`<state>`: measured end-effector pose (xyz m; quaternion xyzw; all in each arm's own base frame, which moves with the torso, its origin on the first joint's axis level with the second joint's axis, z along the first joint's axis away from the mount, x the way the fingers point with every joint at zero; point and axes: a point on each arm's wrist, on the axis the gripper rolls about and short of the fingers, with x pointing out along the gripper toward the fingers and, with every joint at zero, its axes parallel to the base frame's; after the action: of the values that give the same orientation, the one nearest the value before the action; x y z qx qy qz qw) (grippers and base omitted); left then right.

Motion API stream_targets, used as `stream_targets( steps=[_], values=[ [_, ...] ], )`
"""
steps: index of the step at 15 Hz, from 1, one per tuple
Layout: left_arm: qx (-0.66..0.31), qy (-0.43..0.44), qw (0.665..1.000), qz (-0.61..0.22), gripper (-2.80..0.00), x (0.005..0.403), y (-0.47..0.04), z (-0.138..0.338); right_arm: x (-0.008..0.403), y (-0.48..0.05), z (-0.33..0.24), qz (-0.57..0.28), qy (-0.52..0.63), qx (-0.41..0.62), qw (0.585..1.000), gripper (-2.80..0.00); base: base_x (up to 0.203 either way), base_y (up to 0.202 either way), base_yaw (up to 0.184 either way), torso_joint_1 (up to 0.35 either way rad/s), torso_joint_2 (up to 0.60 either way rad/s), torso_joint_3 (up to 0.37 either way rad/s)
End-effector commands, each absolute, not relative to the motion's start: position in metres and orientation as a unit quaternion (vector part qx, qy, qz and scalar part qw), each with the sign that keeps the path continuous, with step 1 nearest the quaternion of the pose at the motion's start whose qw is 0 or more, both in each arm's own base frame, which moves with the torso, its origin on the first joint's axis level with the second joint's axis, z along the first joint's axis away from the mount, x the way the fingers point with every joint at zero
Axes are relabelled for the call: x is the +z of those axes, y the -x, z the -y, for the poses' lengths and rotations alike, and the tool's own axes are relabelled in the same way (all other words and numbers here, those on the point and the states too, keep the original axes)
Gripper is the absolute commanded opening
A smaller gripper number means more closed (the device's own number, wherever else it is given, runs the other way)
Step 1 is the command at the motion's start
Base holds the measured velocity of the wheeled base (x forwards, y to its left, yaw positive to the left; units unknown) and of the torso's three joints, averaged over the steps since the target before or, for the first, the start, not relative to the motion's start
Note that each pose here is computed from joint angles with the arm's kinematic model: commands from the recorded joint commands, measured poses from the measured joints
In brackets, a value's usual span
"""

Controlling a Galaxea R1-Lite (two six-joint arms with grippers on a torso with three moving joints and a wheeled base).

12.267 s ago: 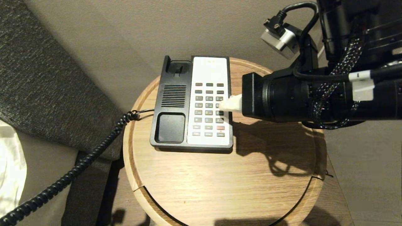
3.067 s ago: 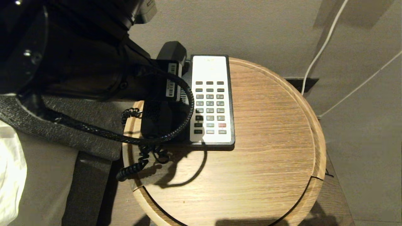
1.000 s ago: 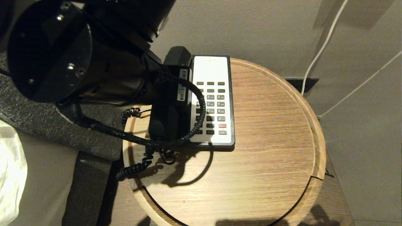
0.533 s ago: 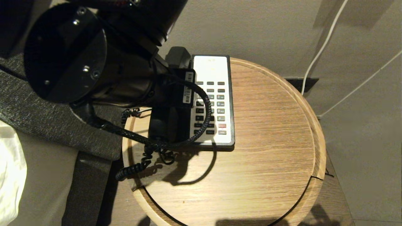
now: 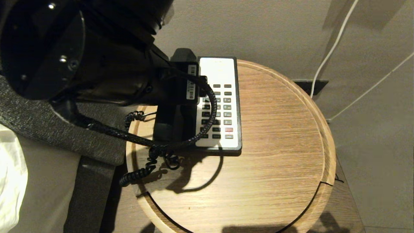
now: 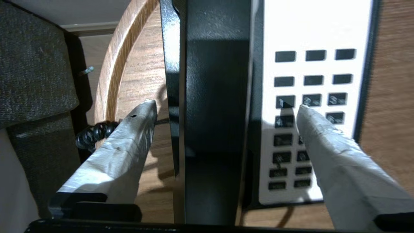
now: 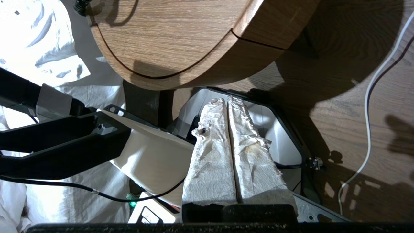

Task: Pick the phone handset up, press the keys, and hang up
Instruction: Put the handset back, then end the call using the dial pad

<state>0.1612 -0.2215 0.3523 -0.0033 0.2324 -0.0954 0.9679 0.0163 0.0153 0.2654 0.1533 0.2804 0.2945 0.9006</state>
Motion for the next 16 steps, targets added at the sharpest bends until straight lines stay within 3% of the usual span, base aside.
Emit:
stream_targets(
  steps=[1,4,5,11,16],
  values=[
    [-0.096,0.014,0.970,-0.225,0.00,0.360,-0.155,0.212,0.265,-0.017,-0.016,-0.284,-0.152,0.293,0.900,-2.80,0.000,0.000,0.000,0.000,0.00,0.000],
    [-0.099,0.035,0.971,-0.217,0.00,0.369,-0.148,0.200,0.264,-0.017,-0.017,-0.286,-0.151,0.292,0.900,-2.80,0.000,0.000,0.000,0.000,0.00,0.000],
    [-0.100,0.041,0.971,-0.214,-2.80,0.372,-0.144,0.195,0.264,-0.017,-0.017,-0.286,-0.151,0.292,0.900,-2.80,0.000,0.000,0.000,0.000,0.00,0.000],
    [-0.074,0.059,0.974,-0.206,-2.80,0.382,-0.140,0.167,0.263,-0.018,-0.017,-0.288,-0.150,0.291,0.900,-2.80,0.000,0.000,0.000,0.000,0.00,0.000],
    [-0.048,0.035,0.972,-0.228,-2.80,0.363,-0.154,0.171,0.264,-0.017,-0.016,-0.286,-0.151,0.292,0.900,-2.80,0.000,0.000,0.000,0.000,0.00,0.000]
  ],
)
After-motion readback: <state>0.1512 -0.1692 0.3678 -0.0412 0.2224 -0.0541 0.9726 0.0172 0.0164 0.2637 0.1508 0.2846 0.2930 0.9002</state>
